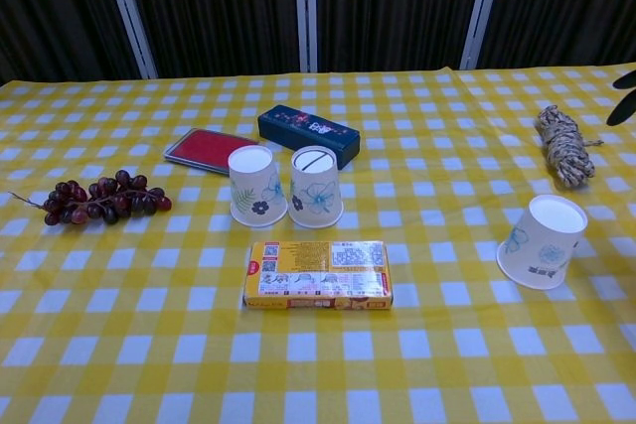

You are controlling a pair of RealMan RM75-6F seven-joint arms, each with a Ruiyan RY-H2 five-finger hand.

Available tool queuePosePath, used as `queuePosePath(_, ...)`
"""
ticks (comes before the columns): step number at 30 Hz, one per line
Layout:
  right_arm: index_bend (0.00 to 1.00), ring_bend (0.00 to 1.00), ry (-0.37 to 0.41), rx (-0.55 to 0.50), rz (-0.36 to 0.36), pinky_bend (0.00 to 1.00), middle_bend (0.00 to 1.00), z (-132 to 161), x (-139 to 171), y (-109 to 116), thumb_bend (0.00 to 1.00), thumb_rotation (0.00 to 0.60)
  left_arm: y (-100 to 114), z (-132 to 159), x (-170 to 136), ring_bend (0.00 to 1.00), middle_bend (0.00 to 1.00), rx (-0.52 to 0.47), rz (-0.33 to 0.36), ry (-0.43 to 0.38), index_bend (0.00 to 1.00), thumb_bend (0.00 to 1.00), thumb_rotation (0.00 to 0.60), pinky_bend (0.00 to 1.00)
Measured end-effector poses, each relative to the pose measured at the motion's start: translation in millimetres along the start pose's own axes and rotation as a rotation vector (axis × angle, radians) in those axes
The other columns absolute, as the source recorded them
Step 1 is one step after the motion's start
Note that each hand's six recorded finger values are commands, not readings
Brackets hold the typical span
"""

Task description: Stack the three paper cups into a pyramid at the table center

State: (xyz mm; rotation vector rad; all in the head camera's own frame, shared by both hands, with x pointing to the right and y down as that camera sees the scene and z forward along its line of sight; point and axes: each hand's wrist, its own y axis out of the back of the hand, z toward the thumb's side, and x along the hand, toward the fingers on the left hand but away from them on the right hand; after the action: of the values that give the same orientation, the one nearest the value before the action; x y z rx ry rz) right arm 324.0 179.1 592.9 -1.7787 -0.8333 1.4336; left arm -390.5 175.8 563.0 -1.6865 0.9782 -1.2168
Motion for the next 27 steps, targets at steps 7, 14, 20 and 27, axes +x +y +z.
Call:
queuePosePath(7, 0.26, 0.00, 0.010, 0.002, 0.065, 0.00, 0.03, 25, -17, -16, 0.13, 0.600, 3, -8, -4, 0.00, 0.00, 0.006, -0.006, 0.006, 0.00, 0.27, 0.600, 0.00)
queuePosePath(14, 0.30, 0.00, -0.046, 0.036, 0.141, 0.00, 0.06, 23, -25, -31, 0.11, 0.600, 4, -6, -5, 0.00, 0.00, -0.007, -0.012, -0.007, 0.00, 0.27, 0.600, 0.00)
queuePosePath(20, 0.35, 0.00, -0.049, 0.035, 0.150, 0.00, 0.10, 26, -28, -35, 0.11, 0.600, 2, -1, -4, 0.00, 0.00, -0.008, -0.022, -0.023, 0.00, 0.27, 0.600, 0.00)
queuePosePath(27, 0.33, 0.00, -0.047, 0.022, 0.159, 0.00, 0.10, 28, -31, -42, 0.11, 0.600, 3, 1, -4, 0.00, 0.00, -0.013, -0.021, -0.031, 0.00, 0.27, 0.600, 0.00)
